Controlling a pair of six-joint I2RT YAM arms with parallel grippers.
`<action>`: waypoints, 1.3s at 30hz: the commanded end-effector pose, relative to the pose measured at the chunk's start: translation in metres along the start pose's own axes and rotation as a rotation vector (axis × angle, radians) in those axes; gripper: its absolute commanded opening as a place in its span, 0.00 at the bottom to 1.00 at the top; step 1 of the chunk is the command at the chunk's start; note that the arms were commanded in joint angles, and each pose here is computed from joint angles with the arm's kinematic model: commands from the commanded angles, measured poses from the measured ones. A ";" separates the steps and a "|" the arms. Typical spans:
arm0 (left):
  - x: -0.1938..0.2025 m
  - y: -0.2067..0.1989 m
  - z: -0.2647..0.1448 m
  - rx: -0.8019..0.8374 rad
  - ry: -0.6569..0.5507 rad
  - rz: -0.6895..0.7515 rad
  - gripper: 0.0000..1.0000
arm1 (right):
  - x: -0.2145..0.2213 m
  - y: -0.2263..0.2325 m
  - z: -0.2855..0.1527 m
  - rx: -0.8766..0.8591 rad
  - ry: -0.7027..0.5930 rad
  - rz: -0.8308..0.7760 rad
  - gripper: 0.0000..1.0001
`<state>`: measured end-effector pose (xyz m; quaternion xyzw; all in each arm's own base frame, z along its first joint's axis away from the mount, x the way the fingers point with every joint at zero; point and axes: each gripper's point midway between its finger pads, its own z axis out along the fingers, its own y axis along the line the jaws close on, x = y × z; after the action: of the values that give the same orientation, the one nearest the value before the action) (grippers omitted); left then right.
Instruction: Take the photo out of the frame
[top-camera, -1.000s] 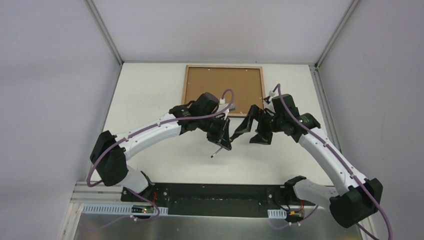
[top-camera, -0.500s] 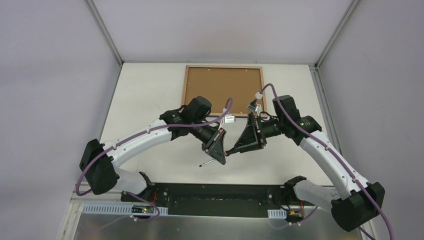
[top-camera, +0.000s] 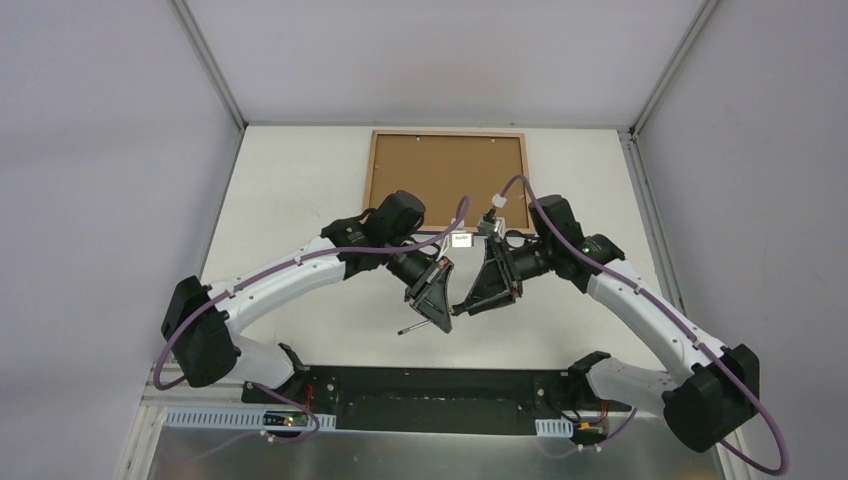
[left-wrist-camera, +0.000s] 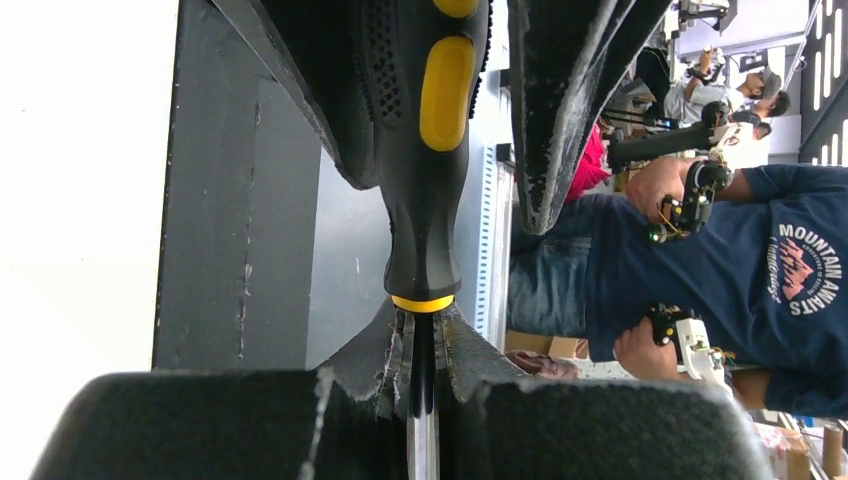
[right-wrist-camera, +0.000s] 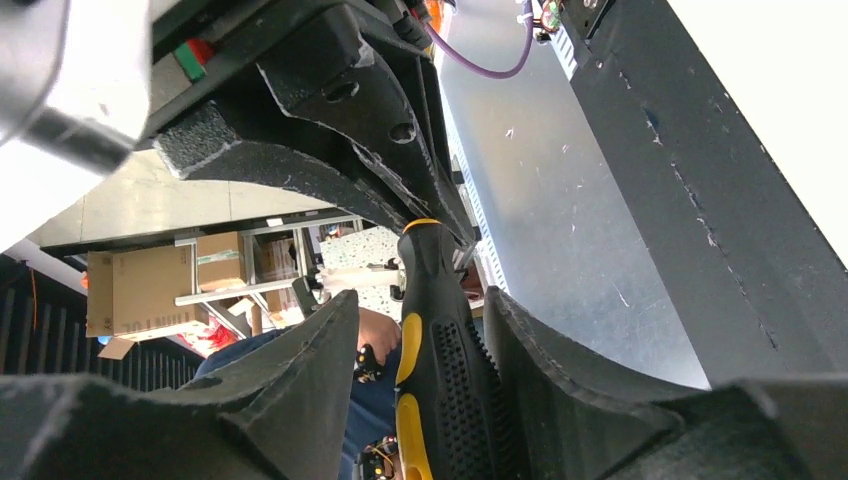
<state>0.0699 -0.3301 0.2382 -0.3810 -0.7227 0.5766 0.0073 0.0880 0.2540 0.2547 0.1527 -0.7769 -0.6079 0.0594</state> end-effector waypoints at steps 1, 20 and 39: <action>-0.012 0.000 -0.003 -0.009 -0.028 0.048 0.00 | 0.007 0.015 0.001 -0.056 0.028 -0.045 0.52; -0.029 0.037 -0.028 -0.223 -0.187 -0.073 0.45 | -0.017 -0.036 0.004 0.230 -0.224 -0.018 0.00; -0.023 0.145 -0.202 -0.967 -0.879 -0.817 0.83 | -0.114 -0.138 -0.178 1.081 -1.034 0.155 0.00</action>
<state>0.2441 -0.1896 0.2153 0.1100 -0.9125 0.2791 -0.2780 0.2268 0.1160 0.1535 -0.1796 -0.9283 -0.1392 -0.2943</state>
